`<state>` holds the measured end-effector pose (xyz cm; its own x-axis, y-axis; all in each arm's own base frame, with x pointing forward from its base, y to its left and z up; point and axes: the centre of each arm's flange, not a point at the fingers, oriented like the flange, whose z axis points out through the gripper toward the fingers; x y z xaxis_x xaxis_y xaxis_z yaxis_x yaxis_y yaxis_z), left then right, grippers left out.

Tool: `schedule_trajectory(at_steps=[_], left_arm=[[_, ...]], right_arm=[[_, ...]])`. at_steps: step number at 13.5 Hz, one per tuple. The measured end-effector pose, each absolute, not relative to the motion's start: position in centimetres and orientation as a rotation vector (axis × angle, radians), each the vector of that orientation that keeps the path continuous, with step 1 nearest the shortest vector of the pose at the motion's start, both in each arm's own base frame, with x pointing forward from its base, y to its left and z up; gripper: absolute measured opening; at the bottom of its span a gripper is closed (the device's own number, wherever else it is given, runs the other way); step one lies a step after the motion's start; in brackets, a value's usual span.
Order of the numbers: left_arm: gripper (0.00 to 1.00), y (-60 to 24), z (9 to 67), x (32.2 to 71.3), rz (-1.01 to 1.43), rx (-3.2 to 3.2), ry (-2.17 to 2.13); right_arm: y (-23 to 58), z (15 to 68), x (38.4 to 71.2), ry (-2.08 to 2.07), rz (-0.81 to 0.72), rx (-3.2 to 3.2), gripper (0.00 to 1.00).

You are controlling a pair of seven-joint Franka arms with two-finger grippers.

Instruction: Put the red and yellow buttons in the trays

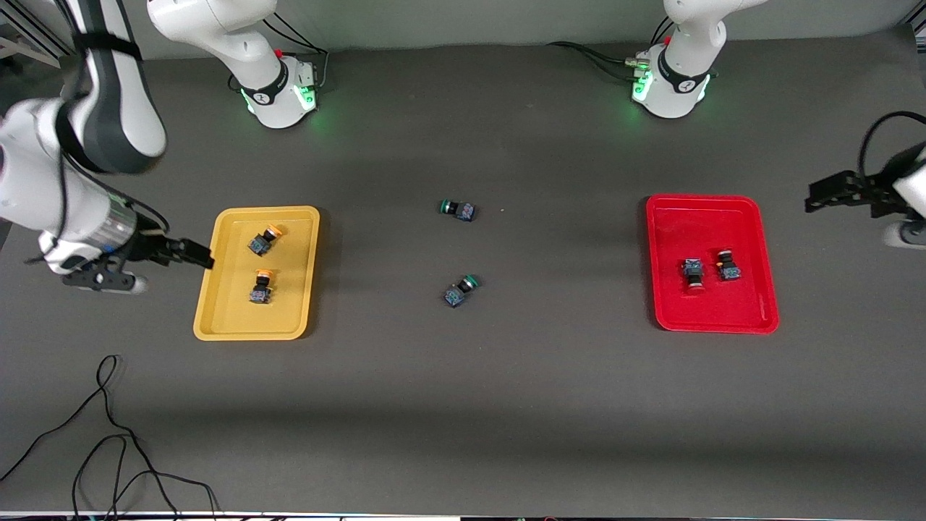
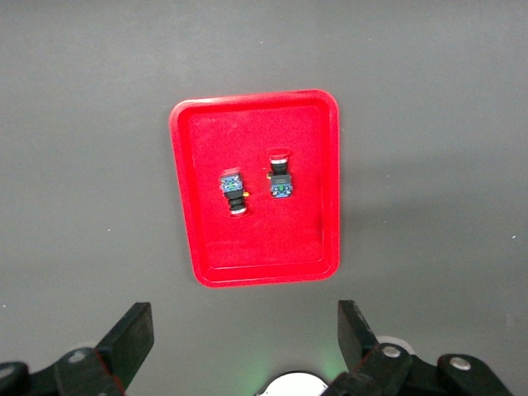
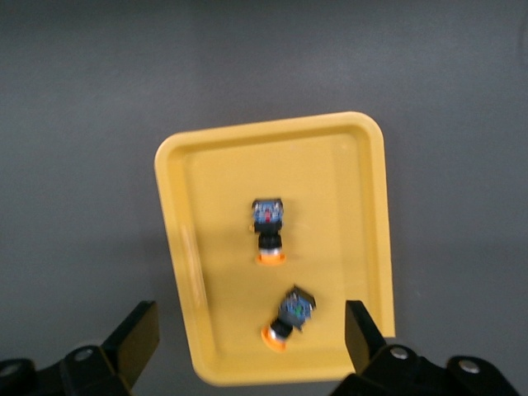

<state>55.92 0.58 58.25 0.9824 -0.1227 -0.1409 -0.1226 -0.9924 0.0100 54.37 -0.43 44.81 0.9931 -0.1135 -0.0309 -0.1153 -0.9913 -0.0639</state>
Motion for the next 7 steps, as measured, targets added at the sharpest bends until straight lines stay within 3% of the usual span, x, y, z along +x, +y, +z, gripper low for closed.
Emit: schedule_trajectory(at_steps=[7], left_arm=[[1.00,-1.9,57.3,54.1,-0.182,3.138,-0.259]], right_arm=[[2.9,57.6,46.7,0.017,-0.044,-3.116,1.00]])
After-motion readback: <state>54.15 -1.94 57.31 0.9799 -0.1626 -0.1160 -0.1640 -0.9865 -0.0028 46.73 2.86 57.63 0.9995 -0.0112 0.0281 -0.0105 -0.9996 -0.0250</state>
